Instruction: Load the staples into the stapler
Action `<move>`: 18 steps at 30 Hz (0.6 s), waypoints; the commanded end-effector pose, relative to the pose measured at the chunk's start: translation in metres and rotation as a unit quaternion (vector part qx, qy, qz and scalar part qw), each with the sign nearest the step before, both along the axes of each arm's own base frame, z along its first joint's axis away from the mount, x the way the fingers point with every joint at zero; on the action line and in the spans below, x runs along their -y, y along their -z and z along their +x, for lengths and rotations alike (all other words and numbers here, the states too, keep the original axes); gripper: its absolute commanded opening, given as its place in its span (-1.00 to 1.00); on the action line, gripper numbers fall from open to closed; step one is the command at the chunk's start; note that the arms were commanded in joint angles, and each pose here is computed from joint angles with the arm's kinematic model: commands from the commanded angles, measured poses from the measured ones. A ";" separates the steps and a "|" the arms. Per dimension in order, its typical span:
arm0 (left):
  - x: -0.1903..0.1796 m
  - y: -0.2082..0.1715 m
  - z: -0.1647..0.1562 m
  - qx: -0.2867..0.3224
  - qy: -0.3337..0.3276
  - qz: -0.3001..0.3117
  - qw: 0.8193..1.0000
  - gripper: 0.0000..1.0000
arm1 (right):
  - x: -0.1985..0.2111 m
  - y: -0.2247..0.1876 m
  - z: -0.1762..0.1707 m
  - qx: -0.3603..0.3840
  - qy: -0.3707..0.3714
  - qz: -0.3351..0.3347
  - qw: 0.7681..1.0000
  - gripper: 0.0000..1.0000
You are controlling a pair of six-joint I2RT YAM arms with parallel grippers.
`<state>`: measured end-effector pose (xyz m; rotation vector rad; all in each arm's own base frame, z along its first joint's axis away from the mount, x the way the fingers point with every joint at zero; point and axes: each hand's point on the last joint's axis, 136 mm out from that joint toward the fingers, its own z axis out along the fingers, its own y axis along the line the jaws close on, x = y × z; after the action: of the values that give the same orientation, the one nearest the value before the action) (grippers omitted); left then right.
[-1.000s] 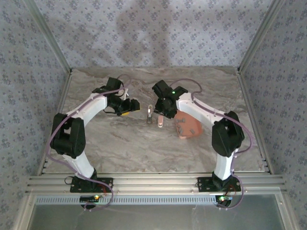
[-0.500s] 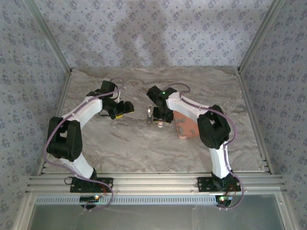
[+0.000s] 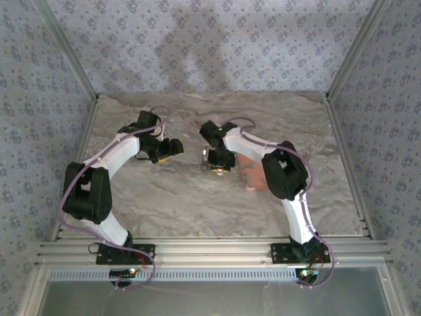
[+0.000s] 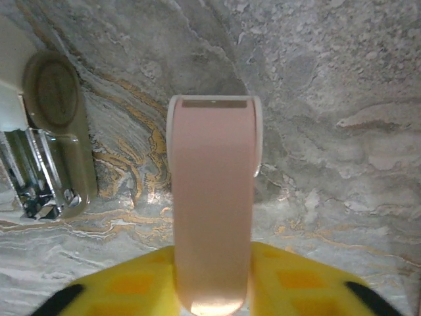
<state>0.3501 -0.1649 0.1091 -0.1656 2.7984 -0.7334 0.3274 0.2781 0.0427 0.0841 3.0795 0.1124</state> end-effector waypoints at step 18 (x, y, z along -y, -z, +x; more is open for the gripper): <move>-0.018 -0.019 0.003 0.011 -0.019 0.009 1.000 0.52 | 0.024 -0.026 0.083 0.078 -0.008 -0.008 0.997 -0.63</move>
<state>0.3497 -0.1518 0.1147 -0.2080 2.7930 -0.7049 0.4060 0.2535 0.0762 0.1269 2.9076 0.1193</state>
